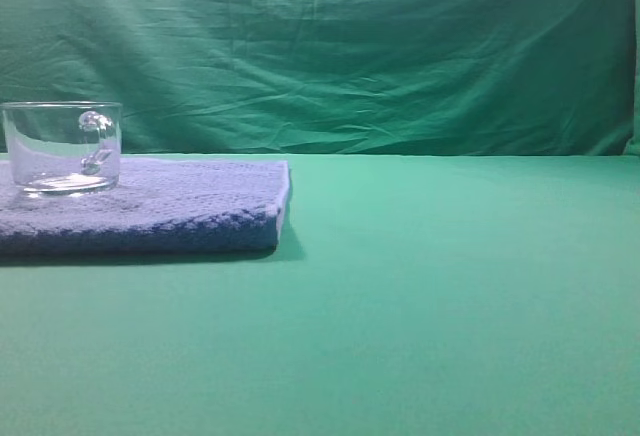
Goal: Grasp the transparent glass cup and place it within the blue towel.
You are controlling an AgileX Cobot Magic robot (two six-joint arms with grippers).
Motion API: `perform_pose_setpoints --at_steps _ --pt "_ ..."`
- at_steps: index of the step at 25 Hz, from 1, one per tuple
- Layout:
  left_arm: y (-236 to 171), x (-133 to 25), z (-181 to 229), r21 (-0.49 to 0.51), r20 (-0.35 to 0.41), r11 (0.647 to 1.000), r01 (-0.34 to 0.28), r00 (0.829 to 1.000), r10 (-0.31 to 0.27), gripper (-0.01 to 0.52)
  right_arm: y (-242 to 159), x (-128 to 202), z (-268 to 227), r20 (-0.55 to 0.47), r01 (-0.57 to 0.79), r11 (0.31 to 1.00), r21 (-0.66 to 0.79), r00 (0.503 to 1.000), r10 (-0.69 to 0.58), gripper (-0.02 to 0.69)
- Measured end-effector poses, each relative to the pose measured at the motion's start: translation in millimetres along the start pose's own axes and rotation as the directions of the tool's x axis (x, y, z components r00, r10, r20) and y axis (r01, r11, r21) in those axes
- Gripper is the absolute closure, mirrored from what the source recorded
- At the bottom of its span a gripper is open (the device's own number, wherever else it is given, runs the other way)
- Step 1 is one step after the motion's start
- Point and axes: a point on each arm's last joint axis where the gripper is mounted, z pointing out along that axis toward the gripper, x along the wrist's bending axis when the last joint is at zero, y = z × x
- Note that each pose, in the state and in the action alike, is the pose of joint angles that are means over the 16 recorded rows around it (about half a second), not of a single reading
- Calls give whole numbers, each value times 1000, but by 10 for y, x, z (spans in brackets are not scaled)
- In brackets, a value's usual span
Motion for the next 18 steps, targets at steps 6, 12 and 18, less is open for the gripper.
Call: perform_pose_setpoints --at_steps 6,12,18 --pt "0 0 0 0 0 1000 0 1000 0 514 -356 -57 1 66 -28 998 -61 997 32 611" --pt "0 0 0 0 0 1000 0 1000 0 514 -604 -78 56 93 -41 997 -69 995 47 611" --pt "0 0 0 0 0 1000 0 1000 0 514 -760 -91 101 106 -45 999 -16 993 46 611"
